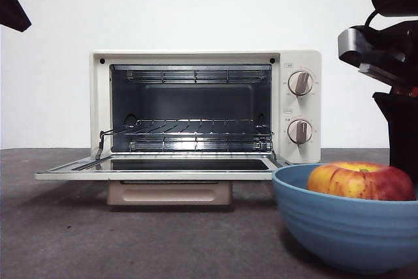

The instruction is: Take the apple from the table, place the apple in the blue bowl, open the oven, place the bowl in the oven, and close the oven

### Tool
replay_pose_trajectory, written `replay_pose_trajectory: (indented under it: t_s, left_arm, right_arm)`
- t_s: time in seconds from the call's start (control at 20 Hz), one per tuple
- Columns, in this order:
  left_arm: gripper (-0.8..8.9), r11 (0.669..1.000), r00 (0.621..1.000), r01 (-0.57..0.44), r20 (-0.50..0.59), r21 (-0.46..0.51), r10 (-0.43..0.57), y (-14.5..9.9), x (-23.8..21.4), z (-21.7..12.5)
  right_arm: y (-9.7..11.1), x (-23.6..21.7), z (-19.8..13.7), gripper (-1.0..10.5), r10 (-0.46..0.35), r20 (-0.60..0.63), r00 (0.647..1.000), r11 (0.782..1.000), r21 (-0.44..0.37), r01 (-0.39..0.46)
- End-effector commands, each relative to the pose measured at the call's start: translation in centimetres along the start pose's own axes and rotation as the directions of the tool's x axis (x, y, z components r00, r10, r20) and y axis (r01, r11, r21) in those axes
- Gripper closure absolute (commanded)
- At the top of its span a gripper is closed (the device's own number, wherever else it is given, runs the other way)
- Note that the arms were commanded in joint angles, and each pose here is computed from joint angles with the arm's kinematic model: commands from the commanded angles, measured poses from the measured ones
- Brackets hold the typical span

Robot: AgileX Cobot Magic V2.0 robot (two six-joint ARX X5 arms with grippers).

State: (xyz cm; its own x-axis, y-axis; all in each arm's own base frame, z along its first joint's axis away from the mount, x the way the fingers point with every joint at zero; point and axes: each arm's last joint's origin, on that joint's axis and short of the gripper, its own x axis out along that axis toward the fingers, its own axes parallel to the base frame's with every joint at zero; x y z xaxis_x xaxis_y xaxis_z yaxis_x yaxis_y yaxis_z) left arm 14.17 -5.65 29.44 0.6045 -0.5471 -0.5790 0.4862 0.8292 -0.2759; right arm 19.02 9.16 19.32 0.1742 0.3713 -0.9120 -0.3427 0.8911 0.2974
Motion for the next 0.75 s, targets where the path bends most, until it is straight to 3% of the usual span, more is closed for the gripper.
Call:
replay_pose_trajectory:
  t_s: [0.05,0.45,0.75]
  left_arm:
    - [8.07,1.000,1.000,0.001,0.013,0.003,-0.001,0.0,0.0,0.3]
    - [8.07,1.000,1.000,0.002,0.016,0.004,-0.002,0.0,0.0,0.3]
    - [8.07,1.000,1.000,0.004,0.015,0.007,-0.004,-0.1,0.0,0.3]
  right_arm:
    - [0.2,0.1,0.4,9.4,0.027,0.017,1.000,1.000,0.015,-0.027]
    - [3.2,-3.4,3.6,9.4,0.117,0.158,0.981,0.991,0.040,-0.124]
    - [4.9,-4.8,8.4,9.4,0.059,0.245,0.968,0.992,0.090,-0.083]
